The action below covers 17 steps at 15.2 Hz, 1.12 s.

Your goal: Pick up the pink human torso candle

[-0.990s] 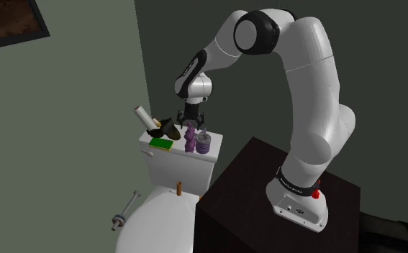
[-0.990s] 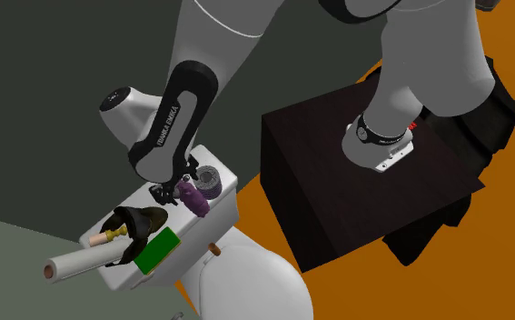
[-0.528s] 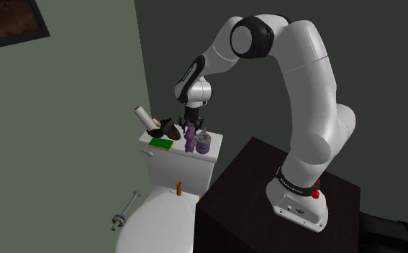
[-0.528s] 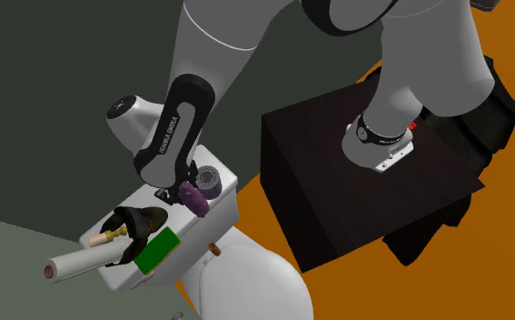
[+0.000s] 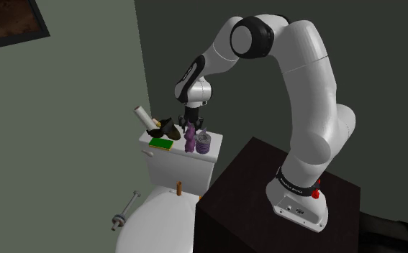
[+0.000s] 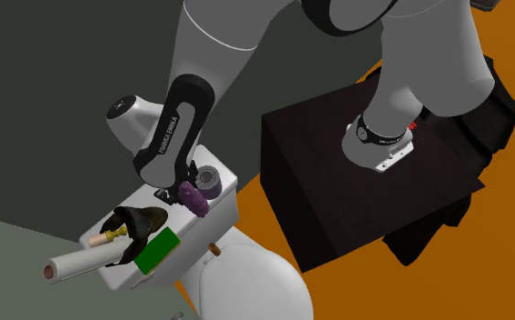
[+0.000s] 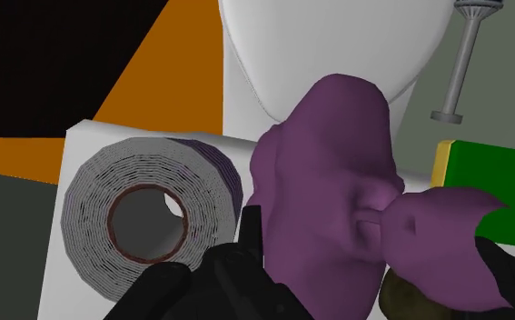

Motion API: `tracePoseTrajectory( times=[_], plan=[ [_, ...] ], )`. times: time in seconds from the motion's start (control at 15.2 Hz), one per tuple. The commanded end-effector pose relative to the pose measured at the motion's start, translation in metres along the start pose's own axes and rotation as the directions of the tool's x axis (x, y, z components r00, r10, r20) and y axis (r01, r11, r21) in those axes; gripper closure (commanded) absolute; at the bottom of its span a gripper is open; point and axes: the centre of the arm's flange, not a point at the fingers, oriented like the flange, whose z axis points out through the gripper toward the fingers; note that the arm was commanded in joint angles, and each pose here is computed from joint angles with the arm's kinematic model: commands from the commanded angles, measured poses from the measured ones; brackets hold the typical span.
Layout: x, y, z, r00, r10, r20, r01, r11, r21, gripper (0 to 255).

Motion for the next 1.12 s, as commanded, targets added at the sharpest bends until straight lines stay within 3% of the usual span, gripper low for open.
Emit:
tracePoseTrajectory(
  times=[0.0,1.06],
  plan=[
    [-0.002,0.000,-0.005,1.000,0.000,0.002,0.000,1.000,-0.002,255],
    [-0.018,-0.004,-0.077,1.000,0.000,0.002,0.000,1.000,-0.002,255]
  ],
)
